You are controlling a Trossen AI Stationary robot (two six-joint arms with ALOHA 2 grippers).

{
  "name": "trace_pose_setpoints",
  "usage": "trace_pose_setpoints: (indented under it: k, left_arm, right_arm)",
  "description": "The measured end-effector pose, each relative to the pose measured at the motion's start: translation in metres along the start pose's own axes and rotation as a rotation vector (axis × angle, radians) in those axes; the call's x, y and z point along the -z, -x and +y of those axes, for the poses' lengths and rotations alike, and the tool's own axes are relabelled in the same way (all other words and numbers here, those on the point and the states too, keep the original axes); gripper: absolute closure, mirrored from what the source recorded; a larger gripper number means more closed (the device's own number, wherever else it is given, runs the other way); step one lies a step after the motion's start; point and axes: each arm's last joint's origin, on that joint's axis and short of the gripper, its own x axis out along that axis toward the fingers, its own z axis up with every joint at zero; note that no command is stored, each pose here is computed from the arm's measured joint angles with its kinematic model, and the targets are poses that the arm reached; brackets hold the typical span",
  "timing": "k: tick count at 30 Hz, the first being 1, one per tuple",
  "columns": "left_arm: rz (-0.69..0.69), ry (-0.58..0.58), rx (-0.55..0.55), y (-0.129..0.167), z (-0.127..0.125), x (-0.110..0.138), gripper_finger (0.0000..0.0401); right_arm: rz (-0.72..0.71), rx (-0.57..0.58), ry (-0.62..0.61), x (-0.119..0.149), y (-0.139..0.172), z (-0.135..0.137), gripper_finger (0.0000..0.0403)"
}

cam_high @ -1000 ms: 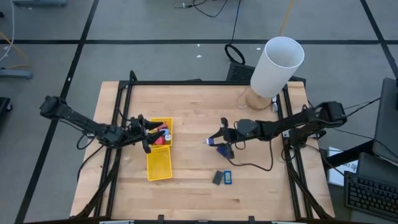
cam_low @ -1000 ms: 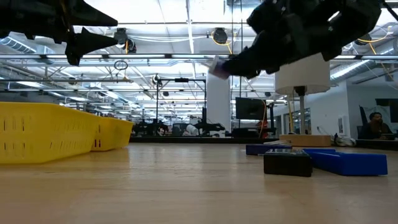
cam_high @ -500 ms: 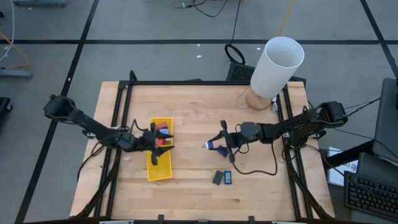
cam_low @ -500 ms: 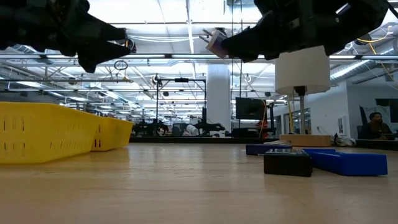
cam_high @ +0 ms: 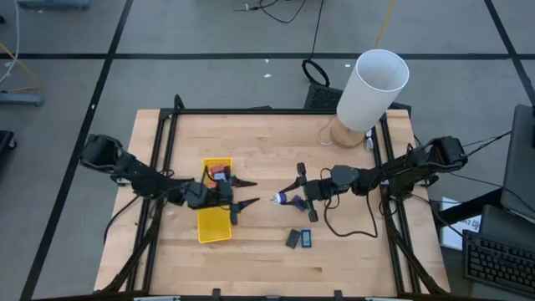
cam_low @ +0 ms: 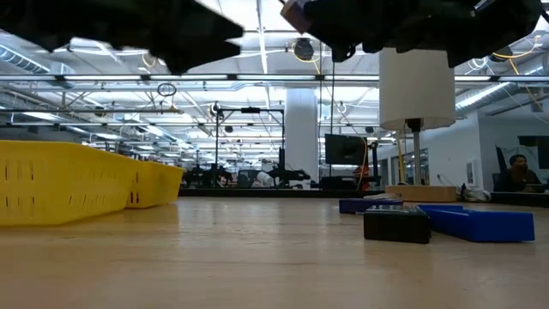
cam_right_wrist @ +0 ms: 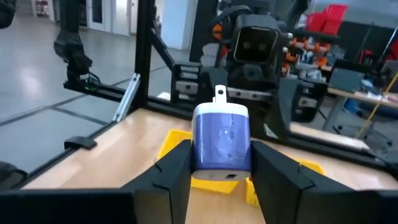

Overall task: Pick & Place Office items
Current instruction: Put the blue charger adapter into the top yellow bin

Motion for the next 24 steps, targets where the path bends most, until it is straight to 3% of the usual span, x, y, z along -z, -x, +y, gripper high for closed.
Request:
trace_pose_setpoints:
  k: [3, 5, 9, 12, 14, 20, 24]
  left_arm:
    - [-0.007, -0.005, -0.008, -0.014, -0.004, -0.005, 0.0176]
    - [0.0, -0.071, 0.019, -0.021, -0.009, -0.005, 0.0176]
    - [0.033, -0.326, 0.072, -0.032, -0.022, -0.003, 0.0176]
    - [0.069, -0.506, 0.036, -0.036, -0.028, -0.004, 0.0176]
    - [0.084, -0.566, -0.006, -0.039, -0.029, -0.007, 0.0176]
    - [0.087, -0.544, -0.031, -0.042, -0.03, -0.013, 0.0176]
    - [0.06, -0.466, 0.045, -0.043, -0.031, -0.013, 0.0176]
  right_arm:
    - [-0.008, -0.011, 0.007, -0.001, 0.0, 0.003, 0.0268]
    - [-0.008, -0.016, -0.003, -0.001, 0.0, 0.005, 0.0268]
    - [-0.007, -0.024, -0.079, -0.001, 0.0, 0.005, 0.0267]
    - [-0.008, -0.047, -0.13, -0.001, 0.0, 0.005, 0.0267]
    - [-0.006, -0.074, -0.164, -0.001, 0.0, 0.004, 0.0267]
    - [-0.007, -0.107, -0.173, 0.0, 0.0, 0.002, 0.0268]
    - [-0.011, -0.103, -0.111, 0.0, 0.0, 0.003, 0.0268]
